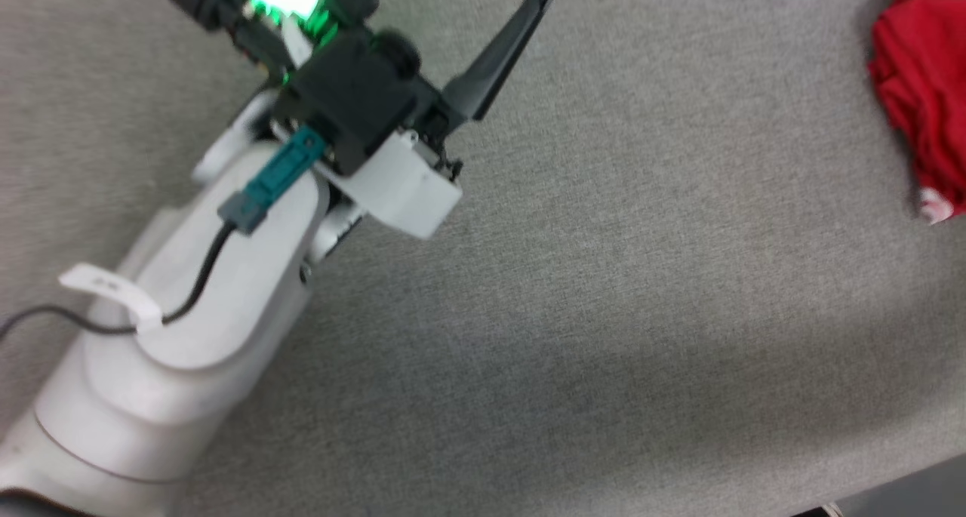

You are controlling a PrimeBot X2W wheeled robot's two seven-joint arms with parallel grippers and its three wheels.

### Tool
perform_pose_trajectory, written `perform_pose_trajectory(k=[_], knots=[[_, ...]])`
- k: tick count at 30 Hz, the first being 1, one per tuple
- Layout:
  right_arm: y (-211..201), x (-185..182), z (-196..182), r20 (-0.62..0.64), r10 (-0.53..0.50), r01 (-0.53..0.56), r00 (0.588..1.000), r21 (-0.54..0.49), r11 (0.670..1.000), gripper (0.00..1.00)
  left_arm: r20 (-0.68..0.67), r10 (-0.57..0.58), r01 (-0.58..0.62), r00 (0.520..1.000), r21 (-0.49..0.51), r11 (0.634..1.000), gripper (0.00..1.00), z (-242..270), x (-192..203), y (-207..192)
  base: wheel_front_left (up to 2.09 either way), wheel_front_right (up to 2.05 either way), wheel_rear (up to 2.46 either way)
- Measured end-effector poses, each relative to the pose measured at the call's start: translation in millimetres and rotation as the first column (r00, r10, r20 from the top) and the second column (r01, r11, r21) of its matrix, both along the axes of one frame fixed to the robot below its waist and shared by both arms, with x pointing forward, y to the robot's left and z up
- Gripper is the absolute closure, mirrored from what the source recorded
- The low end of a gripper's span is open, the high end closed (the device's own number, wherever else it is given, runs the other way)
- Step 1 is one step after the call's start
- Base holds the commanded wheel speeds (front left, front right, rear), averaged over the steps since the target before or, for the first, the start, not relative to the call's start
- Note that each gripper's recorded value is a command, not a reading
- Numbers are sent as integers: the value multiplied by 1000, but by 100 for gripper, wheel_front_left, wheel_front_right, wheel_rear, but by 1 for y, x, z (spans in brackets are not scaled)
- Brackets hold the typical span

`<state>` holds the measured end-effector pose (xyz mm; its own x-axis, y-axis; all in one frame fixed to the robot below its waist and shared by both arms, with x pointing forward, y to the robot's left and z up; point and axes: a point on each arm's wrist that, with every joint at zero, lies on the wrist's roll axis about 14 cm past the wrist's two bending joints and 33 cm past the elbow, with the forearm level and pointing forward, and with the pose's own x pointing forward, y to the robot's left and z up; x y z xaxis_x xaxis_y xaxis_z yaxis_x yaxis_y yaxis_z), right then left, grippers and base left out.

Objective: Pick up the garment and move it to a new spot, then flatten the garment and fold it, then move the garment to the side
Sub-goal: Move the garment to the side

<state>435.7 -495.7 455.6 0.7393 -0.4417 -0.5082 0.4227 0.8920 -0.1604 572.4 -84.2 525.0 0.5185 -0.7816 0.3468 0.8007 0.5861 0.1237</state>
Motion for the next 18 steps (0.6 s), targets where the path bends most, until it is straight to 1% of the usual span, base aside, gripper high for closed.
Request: perform_pose_trajectory(k=[4, 10, 15, 18], knots=[[-11, 11, -8, -15, -19, 18, 1000, -63, 998, 100, -7, -29, 29, 1000, 8, 1000, 0, -15, 10, -11, 0, 0, 0], [-36, 7, -12, -41, -78, 70, 996, -170, 983, 100, -24, -56, 56, 998, 10, 998, 0, -31, 15, -19, 0, 0, 0], [-27, 7, -32, -38, -98, 92, 995, -135, 987, 100, -20, -43, 43, 999, 26, 999, 0, -30, 17, -13, 0, 0, 0], [-31, 6, -28, -17, -108, 104, 994, -152, 983, 100, -23, -39, 40, 999, 32, 999, 0, -31, 16, -11, 0, 0, 0]])
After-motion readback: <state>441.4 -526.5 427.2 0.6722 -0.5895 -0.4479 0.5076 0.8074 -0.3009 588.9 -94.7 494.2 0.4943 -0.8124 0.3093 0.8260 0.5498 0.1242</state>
